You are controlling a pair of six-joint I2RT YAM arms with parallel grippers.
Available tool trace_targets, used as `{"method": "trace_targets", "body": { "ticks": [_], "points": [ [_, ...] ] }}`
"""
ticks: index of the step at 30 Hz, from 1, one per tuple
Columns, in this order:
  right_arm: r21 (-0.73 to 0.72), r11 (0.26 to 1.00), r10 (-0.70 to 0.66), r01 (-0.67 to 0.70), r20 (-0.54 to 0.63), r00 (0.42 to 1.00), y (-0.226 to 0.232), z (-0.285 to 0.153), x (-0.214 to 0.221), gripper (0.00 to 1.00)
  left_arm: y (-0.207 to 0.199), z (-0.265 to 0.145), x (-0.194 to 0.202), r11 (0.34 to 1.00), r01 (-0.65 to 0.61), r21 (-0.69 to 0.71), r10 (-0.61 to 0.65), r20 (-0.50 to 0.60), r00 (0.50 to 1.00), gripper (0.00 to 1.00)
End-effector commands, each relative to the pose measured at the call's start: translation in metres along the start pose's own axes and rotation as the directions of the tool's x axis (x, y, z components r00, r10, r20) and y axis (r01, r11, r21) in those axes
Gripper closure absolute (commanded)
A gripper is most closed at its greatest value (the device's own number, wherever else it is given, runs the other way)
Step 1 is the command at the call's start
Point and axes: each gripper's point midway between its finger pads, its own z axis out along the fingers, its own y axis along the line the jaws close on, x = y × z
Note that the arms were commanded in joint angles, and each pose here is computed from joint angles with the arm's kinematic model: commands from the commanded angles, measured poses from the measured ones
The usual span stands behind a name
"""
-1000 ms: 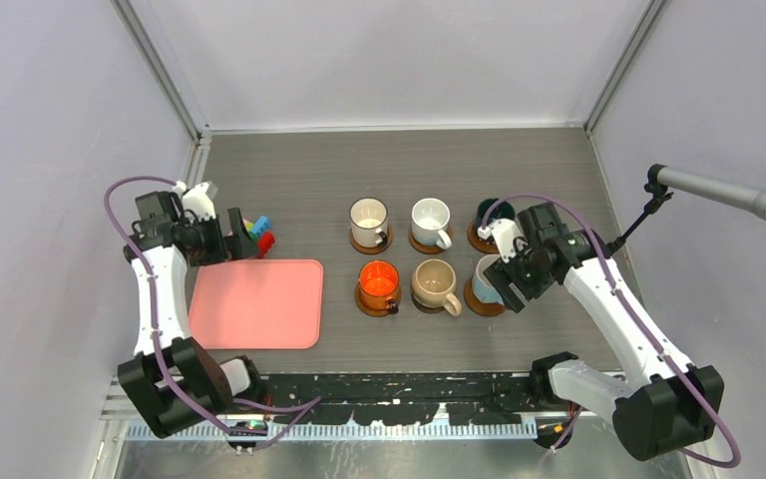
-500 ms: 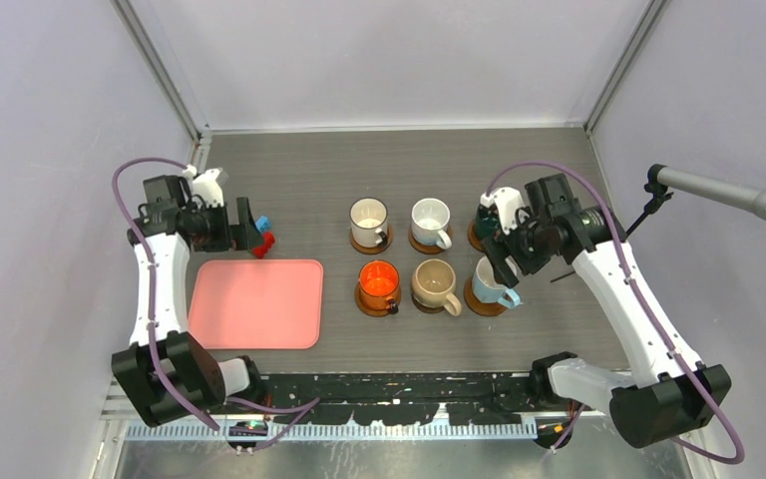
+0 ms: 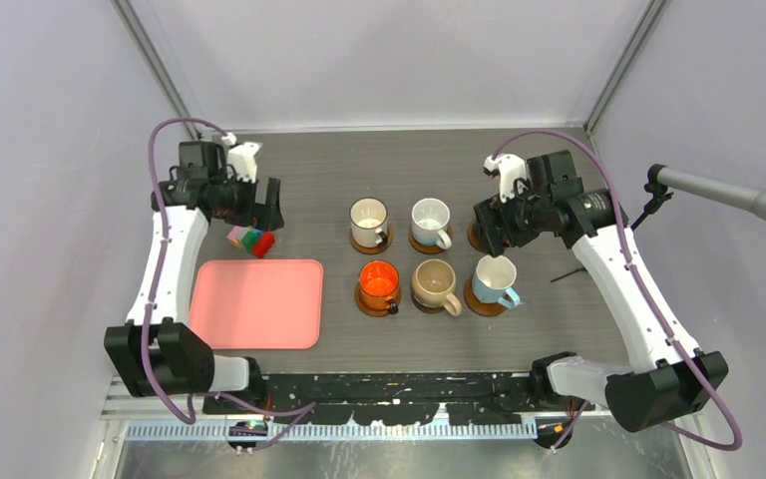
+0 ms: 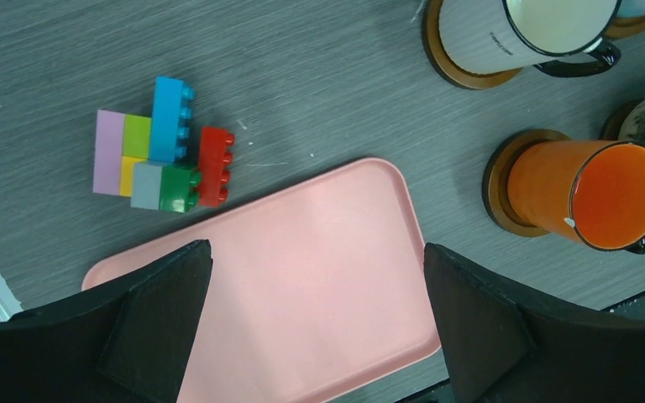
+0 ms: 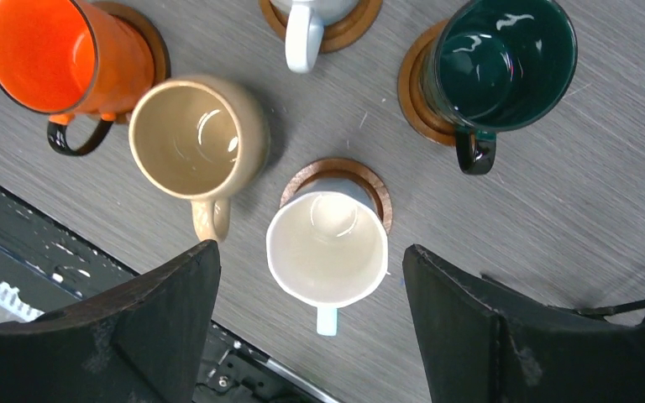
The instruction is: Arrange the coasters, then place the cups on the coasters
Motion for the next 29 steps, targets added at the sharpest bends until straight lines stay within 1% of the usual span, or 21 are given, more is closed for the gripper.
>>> {"method": "trace_targets", "body": {
  "ticks": [1,3,6,9,14,18,29],
  "points": [
    [-0.017,0.999,0.047,-0.045,0.108,0.993,0.002,0.001,-0.023,0.16,-0.016,0.004,-0.009,0.997,-0.083,0.003,0.083,-0.039,0.996,0.0],
    [-0.013,0.998,0.061,-0.06,0.118,0.991,0.0,0.003,-0.022,0.16,-0.026,0.01,-0.009,0.992,-0.129,-0.007,0.128,-0.068,0.989,0.0],
    [-0.017,0.996,0.086,-0.084,0.126,0.988,-0.005,0.005,-0.019,0.16,-0.041,0.022,-0.01,0.974,-0.219,-0.059,0.212,-0.098,0.972,0.0],
    [-0.003,0.992,0.126,-0.127,0.147,0.981,-0.018,0.008,-0.018,0.16,-0.058,0.029,-0.01,0.964,-0.262,-0.047,0.256,-0.098,0.962,0.0],
    [-0.013,0.979,0.204,-0.205,0.159,0.966,-0.034,0.014,-0.011,0.16,-0.078,0.037,-0.006,0.966,-0.259,0.012,0.259,-0.083,0.962,0.0],
    [-0.013,0.974,0.225,-0.226,0.165,0.96,-0.036,0.02,-0.008,0.16,-0.077,0.043,0.002,0.969,-0.246,0.014,0.247,-0.104,0.964,0.0],
    [-0.028,0.971,0.24,-0.238,0.164,0.957,-0.036,0.025,-0.008,0.16,-0.07,0.044,0.001,0.971,-0.239,-0.03,0.235,-0.101,0.967,0.0]
  ]
}}
